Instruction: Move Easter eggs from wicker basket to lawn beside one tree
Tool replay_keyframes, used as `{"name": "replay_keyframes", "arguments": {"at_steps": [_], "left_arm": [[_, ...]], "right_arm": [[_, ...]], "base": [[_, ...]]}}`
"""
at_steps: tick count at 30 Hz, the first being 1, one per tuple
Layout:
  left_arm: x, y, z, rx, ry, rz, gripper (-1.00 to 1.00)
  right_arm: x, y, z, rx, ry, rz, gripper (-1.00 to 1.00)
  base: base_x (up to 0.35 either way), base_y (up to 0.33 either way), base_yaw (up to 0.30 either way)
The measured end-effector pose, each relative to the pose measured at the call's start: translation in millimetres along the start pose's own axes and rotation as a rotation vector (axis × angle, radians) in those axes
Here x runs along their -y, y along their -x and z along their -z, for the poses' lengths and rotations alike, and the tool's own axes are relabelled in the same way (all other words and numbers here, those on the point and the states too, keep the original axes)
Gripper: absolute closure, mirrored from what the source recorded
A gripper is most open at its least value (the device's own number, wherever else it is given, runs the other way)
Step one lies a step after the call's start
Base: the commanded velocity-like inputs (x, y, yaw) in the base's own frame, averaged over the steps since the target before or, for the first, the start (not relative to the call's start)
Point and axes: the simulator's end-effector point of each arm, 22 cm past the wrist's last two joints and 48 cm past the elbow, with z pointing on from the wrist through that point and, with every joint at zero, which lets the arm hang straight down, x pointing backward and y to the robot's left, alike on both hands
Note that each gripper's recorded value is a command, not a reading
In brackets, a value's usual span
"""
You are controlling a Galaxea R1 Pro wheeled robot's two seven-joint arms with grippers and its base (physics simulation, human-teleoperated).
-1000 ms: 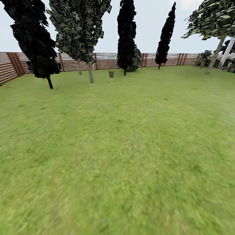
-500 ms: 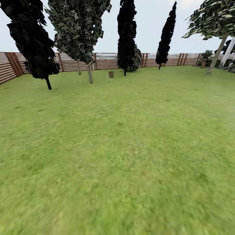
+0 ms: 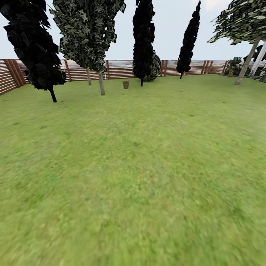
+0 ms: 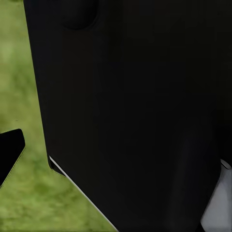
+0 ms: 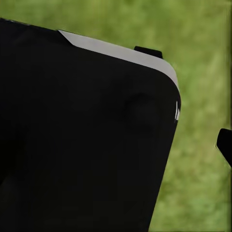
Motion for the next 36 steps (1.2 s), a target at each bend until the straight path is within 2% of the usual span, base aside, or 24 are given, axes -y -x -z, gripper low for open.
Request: {"name": "replay_keyframes", "arguments": {"at_steps": [36], "left_arm": [[0.0,0.0,0.0,0.000,0.000,0.000,-1.00]], "right_arm": [[0.0,0.0,0.0,0.000,0.000,0.000,-1.00]], "base": [[0.328,0.000,0.000]]}}
